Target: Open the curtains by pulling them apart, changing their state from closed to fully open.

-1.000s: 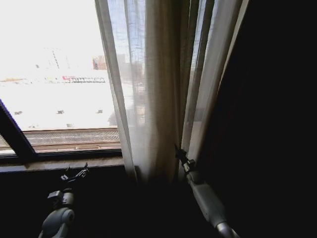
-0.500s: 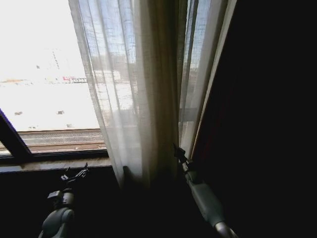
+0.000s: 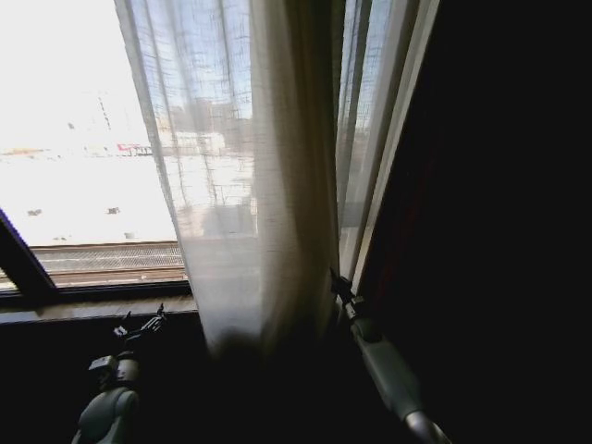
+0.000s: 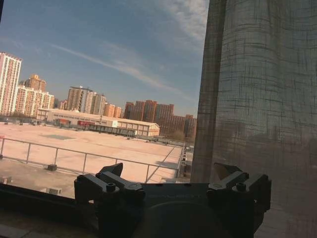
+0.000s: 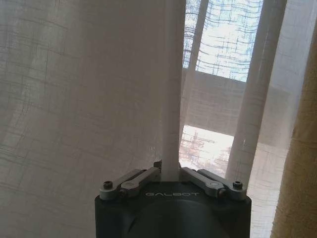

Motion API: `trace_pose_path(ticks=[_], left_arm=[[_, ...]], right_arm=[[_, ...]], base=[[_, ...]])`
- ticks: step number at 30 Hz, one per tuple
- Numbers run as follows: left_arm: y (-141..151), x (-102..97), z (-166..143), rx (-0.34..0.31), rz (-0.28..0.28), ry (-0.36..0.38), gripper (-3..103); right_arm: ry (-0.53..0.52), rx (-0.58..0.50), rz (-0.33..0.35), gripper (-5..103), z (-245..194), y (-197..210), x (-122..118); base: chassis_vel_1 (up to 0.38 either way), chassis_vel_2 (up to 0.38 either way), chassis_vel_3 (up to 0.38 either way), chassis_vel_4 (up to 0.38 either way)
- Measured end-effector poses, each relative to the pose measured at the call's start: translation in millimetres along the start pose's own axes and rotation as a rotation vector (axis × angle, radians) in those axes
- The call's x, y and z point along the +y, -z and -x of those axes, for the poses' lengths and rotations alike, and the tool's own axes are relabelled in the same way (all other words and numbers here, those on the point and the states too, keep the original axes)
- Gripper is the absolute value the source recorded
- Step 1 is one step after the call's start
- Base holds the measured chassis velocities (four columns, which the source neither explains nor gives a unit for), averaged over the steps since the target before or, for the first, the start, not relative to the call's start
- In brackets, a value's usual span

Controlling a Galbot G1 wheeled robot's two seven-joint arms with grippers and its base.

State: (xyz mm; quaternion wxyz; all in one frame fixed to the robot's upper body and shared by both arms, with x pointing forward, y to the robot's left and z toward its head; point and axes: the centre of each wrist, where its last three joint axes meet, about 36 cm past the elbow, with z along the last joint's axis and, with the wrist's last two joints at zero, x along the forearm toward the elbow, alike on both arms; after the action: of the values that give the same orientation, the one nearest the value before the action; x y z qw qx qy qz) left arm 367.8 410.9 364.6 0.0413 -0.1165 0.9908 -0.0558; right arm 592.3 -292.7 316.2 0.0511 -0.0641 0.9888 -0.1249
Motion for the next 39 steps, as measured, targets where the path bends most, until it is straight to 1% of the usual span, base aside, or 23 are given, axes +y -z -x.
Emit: trace_pose_path(ticks=[3, 4, 6, 8, 12, 15, 17, 21, 23, 24, 26, 27, 29, 31, 33, 34, 35, 36, 37, 39], left_arm=[[0, 0.0, 0, 0.000, 0.000, 0.000, 100], [0, 0.0, 0, 0.000, 0.000, 0.000, 100], [0, 0.0, 0, 0.000, 0.000, 0.000, 100], [0, 0.0, 0, 0.000, 0.000, 0.000, 100], [0, 0.0, 0, 0.000, 0.000, 0.000, 100], [0, 0.0, 0, 0.000, 0.000, 0.000, 100], [0, 0.0, 0, 0.000, 0.000, 0.000, 100], [0, 0.0, 0, 0.000, 0.000, 0.000, 100], [0, 0.0, 0, 0.000, 0.000, 0.000, 100], [0, 0.0, 0, 0.000, 0.000, 0.000, 100], [0, 0.0, 0, 0.000, 0.000, 0.000, 100], [0, 0.0, 0, 0.000, 0.000, 0.000, 100], [0, 0.0, 0, 0.000, 0.000, 0.000, 100], [0, 0.0, 0, 0.000, 0.000, 0.000, 100], [0, 0.0, 0, 0.000, 0.000, 0.000, 100], [0, 0.0, 0, 0.000, 0.000, 0.000, 100], [0, 0.0, 0, 0.000, 0.000, 0.000, 100], [0, 0.0, 0, 0.000, 0.000, 0.000, 100], [0, 0.0, 0, 0.000, 0.000, 0.000, 100], [0, 0.0, 0, 0.000, 0.000, 0.000, 100]], right_arm=[[-0.090, 0.049, -0.035, 0, 1, 2, -16], [-0.090, 0.049, -0.035, 0, 1, 2, -16], [-0.144, 0.075, -0.063, 0, 1, 2, -29], [-0.162, 0.082, -0.071, 0, 0, 2, -33], [-0.250, 0.111, -0.112, 0, -2, 4, -55], [-0.281, 0.119, -0.124, 0, -3, 5, -61], [-0.289, 0.119, -0.129, 0, -3, 5, -63], [-0.284, 0.114, -0.129, 0, -4, 6, -61], [-0.251, 0.095, -0.109, 0, -5, 7, -53], [-0.251, 0.095, -0.109, 0, -5, 7, -53], [-0.191, 0.071, -0.074, 0, -8, 9, -43], [-0.145, 0.055, -0.045, 5, -10, 12, -35], [-0.132, 0.052, -0.039, 5, -10, 13, -33], [-0.091, 0.035, -0.019, 16, -15, 17, -24], [-0.067, 0.031, -0.011, 27, -22, 19, -21], [-0.067, 0.031, -0.011, 27, -22, 19, -21], [-0.058, 0.033, -0.009, 32, -25, 20, -21], [-0.044, 0.040, -0.007, 32, -32, 20, -22], [-0.030, 0.060, 0.009, 43, -44, 19, -22], [-0.024, 0.074, 0.021, 43, -51, 18, -23]], base=[[-0.020, 0.001, 0.008, 0.001], [0.000, 0.000, 0.000, 0.000], [0.000, 0.000, 0.000, 0.000], [0.000, 0.000, 0.000, 0.000], [0.000, 0.000, 0.000, 0.000], [0.000, 0.000, 0.000, 0.000], [0.000, 0.000, 0.000, 0.000], [0.000, 0.000, 0.000, 0.000], [0.000, 0.000, 0.000, 0.000], [0.000, 0.000, 0.000, 0.000], [0.000, 0.000, 0.000, 0.000], [0.000, 0.000, 0.000, 0.000], [0.000, 0.000, 0.000, 0.000], [0.000, 0.000, 0.000, 0.000], [0.000, 0.000, 0.000, 0.000], [0.000, 0.000, 0.000, 0.000], [0.000, 0.000, 0.000, 0.000], [0.000, 0.000, 0.000, 0.000], [0.000, 0.000, 0.000, 0.000], [0.000, 0.000, 0.000, 0.000]])
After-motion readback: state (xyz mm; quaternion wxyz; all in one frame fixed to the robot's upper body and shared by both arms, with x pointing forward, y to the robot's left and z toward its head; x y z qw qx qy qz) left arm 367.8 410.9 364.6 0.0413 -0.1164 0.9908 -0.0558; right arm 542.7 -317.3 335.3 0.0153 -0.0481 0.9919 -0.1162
